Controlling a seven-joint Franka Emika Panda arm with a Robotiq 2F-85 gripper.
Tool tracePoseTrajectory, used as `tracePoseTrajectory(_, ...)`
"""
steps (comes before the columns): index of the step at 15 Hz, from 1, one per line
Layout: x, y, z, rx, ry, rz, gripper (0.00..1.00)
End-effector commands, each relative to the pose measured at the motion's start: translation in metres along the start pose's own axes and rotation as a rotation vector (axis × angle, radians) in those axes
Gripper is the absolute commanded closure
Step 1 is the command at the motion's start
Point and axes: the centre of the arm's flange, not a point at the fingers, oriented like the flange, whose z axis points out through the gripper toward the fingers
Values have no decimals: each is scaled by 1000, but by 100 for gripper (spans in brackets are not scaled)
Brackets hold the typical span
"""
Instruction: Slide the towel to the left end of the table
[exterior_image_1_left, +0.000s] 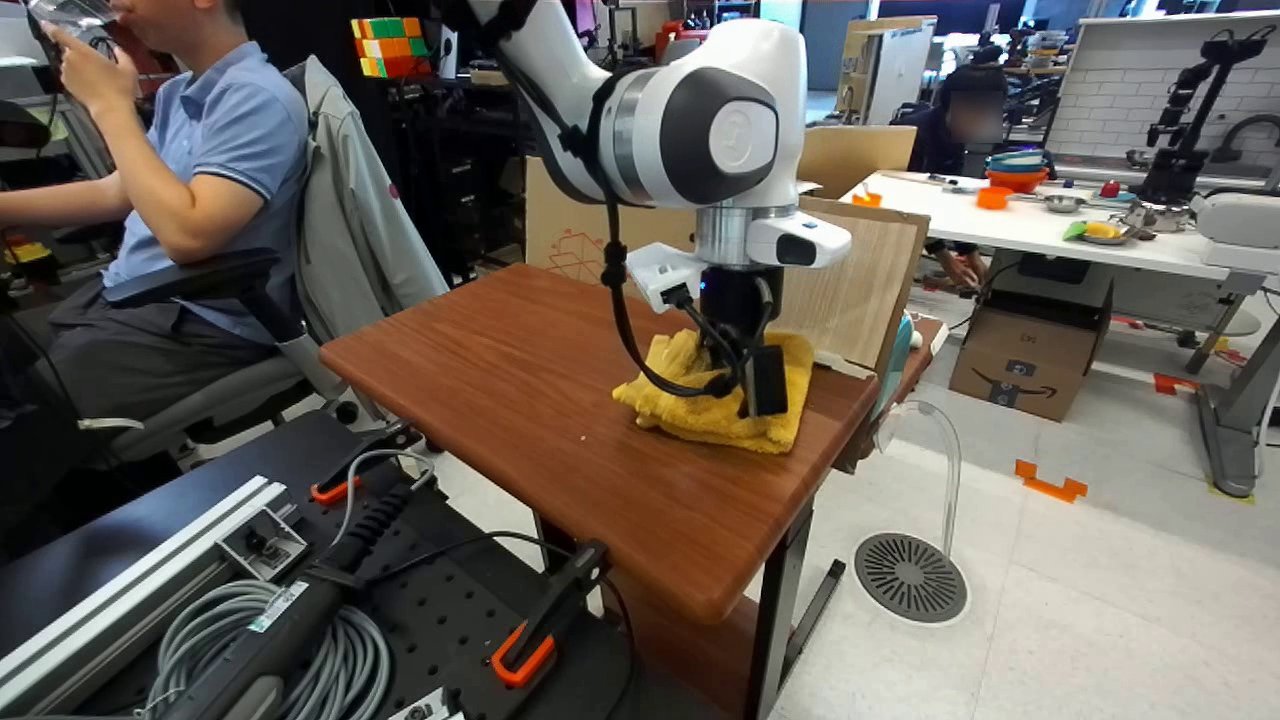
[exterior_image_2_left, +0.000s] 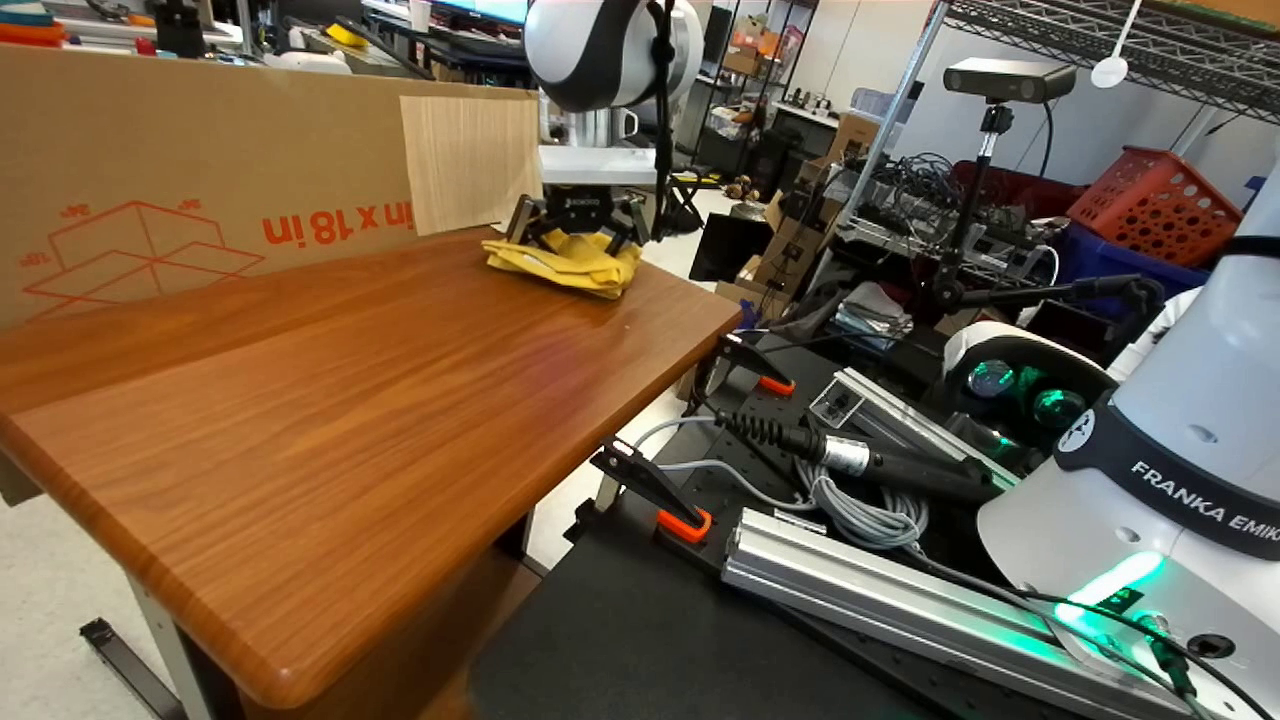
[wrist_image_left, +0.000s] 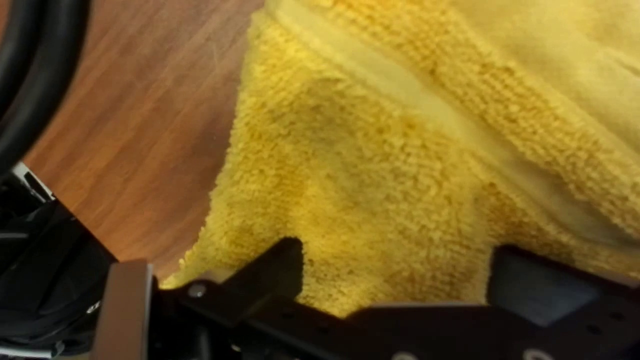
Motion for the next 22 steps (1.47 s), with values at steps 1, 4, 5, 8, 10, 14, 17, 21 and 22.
tracePoseTrajectory(1, -62, -15, 47, -75, 53, -120, 0)
tracePoseTrajectory(4, -90, -18, 44, -105, 147, -241, 0)
tracePoseTrajectory(5, -100, -17, 43, -115, 169, -284, 0)
tracePoseTrajectory(8, -128, -15, 44, -151, 214, -401, 0)
tracePoseTrajectory(10, -146, -10, 44, -177, 251, -484, 0)
tracePoseTrajectory(14, -192, -7, 37, -164, 380, -674, 0)
tracePoseTrajectory(17, -228, -12, 41, -175, 399, -777, 0)
tracePoseTrajectory(21, -273, -25, 40, -177, 441, -871, 0)
tracePoseTrajectory(22, -286, -27, 37, -165, 446, -889, 0)
